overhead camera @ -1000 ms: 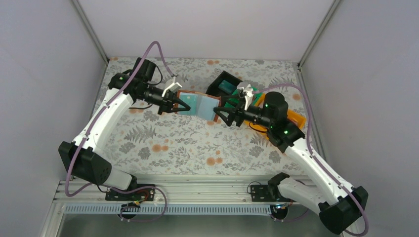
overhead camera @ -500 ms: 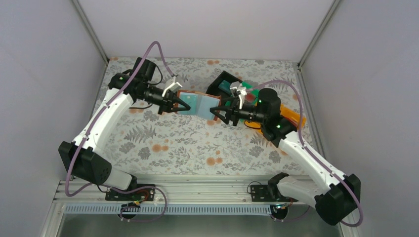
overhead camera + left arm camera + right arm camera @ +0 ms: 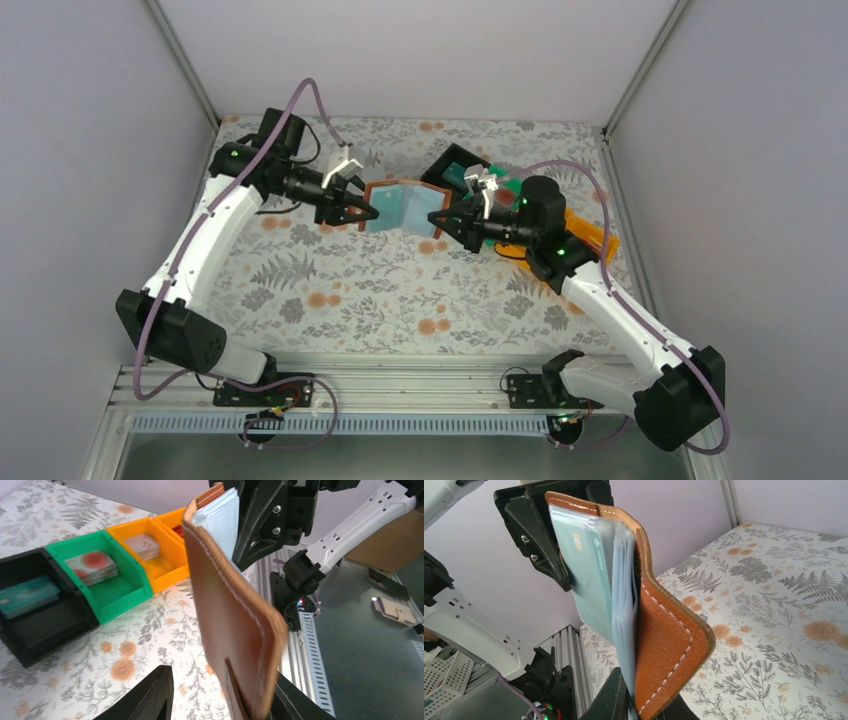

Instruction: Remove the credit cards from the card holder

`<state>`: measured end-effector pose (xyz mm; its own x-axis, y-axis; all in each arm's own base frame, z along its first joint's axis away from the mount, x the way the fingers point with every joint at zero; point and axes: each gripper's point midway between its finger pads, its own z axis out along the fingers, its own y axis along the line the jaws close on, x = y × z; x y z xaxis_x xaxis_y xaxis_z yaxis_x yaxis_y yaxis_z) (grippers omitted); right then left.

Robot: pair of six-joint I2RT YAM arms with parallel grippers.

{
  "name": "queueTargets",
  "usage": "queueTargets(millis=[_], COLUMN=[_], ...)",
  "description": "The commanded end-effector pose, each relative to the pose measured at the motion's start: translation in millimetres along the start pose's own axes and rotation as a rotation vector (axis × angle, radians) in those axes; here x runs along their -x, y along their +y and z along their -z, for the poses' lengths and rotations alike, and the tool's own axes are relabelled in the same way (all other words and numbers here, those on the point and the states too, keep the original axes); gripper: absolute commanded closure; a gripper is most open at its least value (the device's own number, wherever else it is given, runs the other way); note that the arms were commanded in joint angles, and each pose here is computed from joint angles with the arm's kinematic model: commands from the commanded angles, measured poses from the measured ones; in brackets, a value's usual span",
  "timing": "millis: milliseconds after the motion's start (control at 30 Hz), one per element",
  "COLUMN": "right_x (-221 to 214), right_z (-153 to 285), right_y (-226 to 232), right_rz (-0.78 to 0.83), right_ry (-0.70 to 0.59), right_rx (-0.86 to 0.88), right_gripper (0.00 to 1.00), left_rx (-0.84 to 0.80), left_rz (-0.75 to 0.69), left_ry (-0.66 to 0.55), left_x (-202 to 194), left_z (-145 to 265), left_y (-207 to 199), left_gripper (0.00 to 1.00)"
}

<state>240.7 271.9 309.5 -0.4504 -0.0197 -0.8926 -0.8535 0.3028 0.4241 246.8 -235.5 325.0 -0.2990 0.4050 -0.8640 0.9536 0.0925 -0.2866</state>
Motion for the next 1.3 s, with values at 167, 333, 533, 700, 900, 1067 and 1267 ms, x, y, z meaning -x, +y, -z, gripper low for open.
queueTargets(millis=[167, 333, 533, 700, 900, 1067, 1267], right_x=[20, 24, 23, 25, 26, 26, 25], right_z=[14, 15, 13, 11, 11, 11, 9], right_y=[11, 14, 12, 10, 10, 12, 4], right_rz=[0.05, 0.059, 0.043, 0.037, 0.038, 0.041, 0.011], right_ry=[-0.037, -0.041, -0.038, -0.034, -0.03, -0.029, -0.023], right_rx=[0.008, 0.019, 0.015, 0.018, 0.01, 0.023, -0.008], right_gripper=[0.96, 0.96, 0.96, 0.96, 0.96, 0.96, 0.96], left_rx=[0.013, 0.022, 0.009, -0.013, -0.048, -0.033, -0.05], left_rz=[-0.083, -0.069, -0.05, -0.046, -0.077, -0.047, -0.067], left_ry=[-0.023, -0.035, -0.053, -0.043, -0.046, -0.052, -0.051], left_x=[5, 8, 11, 7, 5, 6, 5], left_z=[22, 23, 19, 11, 11, 8, 7], left_y=[-6, -4, -4, -8, -17, -9, -16], left_gripper=[0.58, 0.63, 0.54, 0.37, 0.21, 0.36, 0.1])
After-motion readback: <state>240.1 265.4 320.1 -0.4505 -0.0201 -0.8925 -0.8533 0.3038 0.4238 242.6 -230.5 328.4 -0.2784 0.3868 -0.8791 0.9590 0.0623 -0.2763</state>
